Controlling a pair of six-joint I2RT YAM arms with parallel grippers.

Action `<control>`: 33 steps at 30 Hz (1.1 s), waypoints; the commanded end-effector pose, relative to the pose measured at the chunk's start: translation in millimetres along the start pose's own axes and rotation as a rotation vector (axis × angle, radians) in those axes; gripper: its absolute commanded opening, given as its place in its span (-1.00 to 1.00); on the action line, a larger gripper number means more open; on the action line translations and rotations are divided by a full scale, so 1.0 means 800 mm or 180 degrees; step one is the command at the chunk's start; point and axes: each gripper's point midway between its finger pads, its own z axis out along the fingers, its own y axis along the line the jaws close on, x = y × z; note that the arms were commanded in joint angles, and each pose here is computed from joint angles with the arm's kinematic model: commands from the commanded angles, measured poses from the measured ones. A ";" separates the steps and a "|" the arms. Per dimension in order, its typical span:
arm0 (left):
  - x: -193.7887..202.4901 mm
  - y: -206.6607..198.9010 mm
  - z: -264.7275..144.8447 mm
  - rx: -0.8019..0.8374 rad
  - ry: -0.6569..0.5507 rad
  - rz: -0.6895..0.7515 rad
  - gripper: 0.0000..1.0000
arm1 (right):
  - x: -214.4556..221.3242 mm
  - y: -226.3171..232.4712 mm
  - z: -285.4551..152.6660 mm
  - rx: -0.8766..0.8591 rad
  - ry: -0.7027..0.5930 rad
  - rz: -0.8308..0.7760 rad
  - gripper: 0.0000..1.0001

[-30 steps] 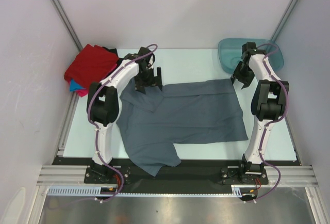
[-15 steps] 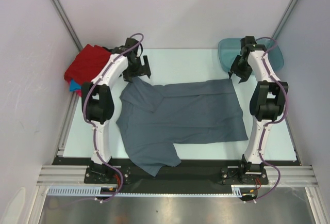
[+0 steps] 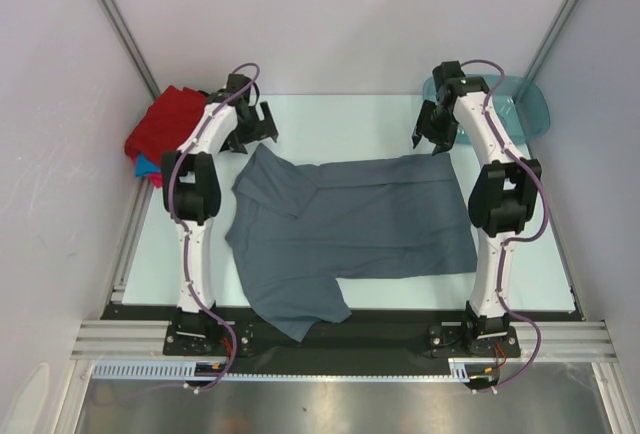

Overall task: Fold and stack the t-shirts
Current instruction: Flatten the tshirt out

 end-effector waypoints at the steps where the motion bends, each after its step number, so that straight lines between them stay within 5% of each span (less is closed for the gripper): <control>1: -0.033 -0.023 -0.009 0.0280 -0.0220 -0.0101 1.00 | -0.015 0.001 -0.018 -0.0080 -0.0066 -0.0050 0.16; 23: -0.003 0.009 -0.002 0.0394 -0.0131 -0.0088 0.94 | -0.010 0.005 -0.006 -0.0109 0.0072 -0.0066 0.16; 33: -0.016 0.037 -0.010 0.0241 -0.0167 -0.0110 -0.71 | -0.002 0.013 -0.002 -0.0104 0.0116 -0.0061 0.16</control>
